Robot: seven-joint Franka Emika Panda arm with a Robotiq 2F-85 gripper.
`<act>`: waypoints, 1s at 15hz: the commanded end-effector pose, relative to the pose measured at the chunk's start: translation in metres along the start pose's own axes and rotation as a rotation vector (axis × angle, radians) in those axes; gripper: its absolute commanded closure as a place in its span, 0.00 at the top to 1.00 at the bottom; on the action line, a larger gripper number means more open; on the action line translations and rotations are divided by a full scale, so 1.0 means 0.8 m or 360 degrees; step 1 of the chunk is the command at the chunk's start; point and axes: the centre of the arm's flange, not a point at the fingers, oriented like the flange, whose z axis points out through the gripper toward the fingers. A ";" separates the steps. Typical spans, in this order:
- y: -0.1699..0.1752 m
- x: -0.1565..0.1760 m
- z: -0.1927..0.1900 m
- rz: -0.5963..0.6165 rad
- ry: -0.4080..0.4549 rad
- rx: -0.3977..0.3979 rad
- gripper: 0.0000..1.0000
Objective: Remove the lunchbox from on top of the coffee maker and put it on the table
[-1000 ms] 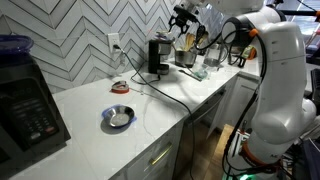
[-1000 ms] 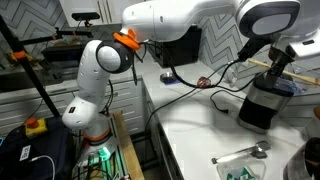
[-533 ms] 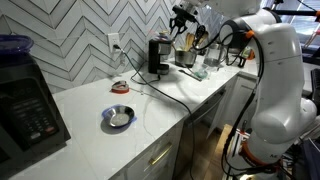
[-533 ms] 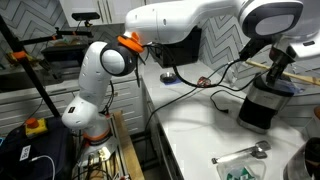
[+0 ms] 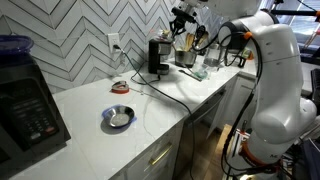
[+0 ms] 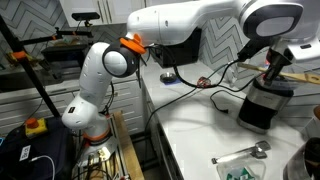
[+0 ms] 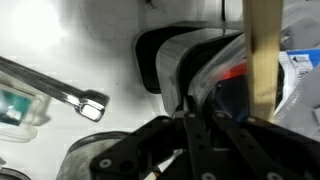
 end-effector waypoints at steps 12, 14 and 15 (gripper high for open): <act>0.046 -0.062 -0.084 -0.0241 0.0145 -0.0146 0.02; 0.063 -0.089 -0.095 -0.0259 0.0126 -0.0110 0.02; 0.073 -0.103 -0.100 -0.0257 0.0125 -0.0101 0.02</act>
